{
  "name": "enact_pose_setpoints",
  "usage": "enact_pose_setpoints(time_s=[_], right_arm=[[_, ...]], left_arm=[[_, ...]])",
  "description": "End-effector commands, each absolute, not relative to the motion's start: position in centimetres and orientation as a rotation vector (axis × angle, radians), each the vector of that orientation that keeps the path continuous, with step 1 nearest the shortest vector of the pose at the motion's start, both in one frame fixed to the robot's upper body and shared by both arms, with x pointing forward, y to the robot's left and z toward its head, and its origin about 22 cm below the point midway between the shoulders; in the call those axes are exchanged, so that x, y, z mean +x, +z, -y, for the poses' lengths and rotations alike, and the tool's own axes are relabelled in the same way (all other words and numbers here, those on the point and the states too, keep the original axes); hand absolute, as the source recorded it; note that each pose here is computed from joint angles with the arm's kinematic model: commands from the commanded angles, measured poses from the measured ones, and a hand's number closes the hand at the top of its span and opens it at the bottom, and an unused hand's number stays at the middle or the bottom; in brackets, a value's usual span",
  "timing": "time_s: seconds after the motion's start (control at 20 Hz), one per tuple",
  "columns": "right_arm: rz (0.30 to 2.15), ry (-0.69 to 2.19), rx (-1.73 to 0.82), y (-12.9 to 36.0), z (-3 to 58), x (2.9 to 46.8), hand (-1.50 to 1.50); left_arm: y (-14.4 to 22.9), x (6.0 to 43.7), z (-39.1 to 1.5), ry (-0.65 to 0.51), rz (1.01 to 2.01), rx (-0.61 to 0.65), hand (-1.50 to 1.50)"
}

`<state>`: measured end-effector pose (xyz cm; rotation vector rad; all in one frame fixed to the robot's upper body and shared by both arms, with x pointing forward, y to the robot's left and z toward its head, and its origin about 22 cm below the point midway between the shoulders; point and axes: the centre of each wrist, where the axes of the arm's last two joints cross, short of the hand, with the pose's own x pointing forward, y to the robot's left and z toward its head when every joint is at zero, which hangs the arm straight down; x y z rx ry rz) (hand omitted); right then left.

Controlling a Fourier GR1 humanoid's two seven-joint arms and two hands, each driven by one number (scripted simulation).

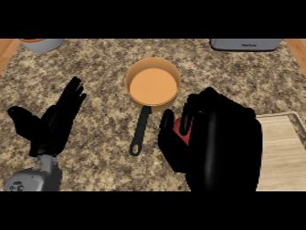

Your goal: Pick the bell pepper from the tray and place it in the pot

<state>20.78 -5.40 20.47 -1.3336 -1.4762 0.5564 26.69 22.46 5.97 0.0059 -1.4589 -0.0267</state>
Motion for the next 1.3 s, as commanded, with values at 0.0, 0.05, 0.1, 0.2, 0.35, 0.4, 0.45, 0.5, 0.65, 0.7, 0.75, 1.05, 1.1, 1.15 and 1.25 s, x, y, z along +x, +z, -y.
enact_pose_setpoints(time_s=[0.0,0.05,0.1,0.2,0.35,0.4,0.45,0.5,0.65,0.7,0.75,1.05,1.1,1.15,1.25], right_arm=[[1.392,0.444,-1.44,25.0,2.9,20.5,1.5],[1.401,0.437,-1.419,26.2,3.1,21.1,1.5],[1.405,0.429,-1.413,25.8,2.2,21.5,1.5],[1.403,0.437,-1.386,27.9,2.6,22.7,1.5],[1.374,0.443,-1.387,28.3,1.4,24.4,1.5],[1.384,0.422,-1.37,29.8,1.6,25.5,1.5],[1.364,0.394,-1.359,30.2,1.6,26.4,1.5],[1.341,0.409,-1.363,29.9,1.4,27.1,1.5],[1.33,0.377,-1.35,31.6,1.1,29.6,1.5],[1.291,0.382,-1.332,31.6,1.2,30.3,1.5],[1.27,0.396,-1.333,30.9,1.8,31.4,1.5],[1.224,0.422,-1.308,29.7,0.5,35.0,1.5],[1.218,0.446,-1.309,29.2,0.5,36.3,1.5],[1.217,0.451,-1.305,27.5,0.4,36.5,1.5],[1.165,0.543,-1.307,27.1,0.2,38.3,1.5]], left_arm=[[6.1,27.5,-22.1,-0.031,1.469,-0.006,0.0],[6.0,27.4,-22.6,-0.037,1.463,0.01,0.0],[5.6,26.6,-22.5,-0.036,1.454,-0.013,0.0],[6.1,26.5,-21.4,-0.033,1.463,-0.014,0.0],[6.1,27.1,-22.8,-0.039,1.462,0.009,0.0],[6.2,27.1,-21.7,-0.059,1.477,-0.009,0.0],[6.3,26.9,-22.2,-0.051,1.465,-0.023,0.0],[6.2,26.8,-21.4,-0.054,1.47,-0.006,0.0],[5.9,27.8,-20.7,-0.041,1.477,-0.014,0.0],[7.0,27.4,-21.1,-0.069,1.478,-0.031,0.0],[5.7,26.5,-21.7,-0.046,1.479,-0.008,0.0],[6.1,27.4,-21.8,-0.054,1.487,-0.005,0.0],[6.0,27.1,-21.6,-0.068,1.495,-0.009,0.0],[6.5,27.3,-22.3,-0.034,1.467,-0.01,0.0],[6.1,27.1,-20.8,-0.057,1.475,-0.028,0.0]])
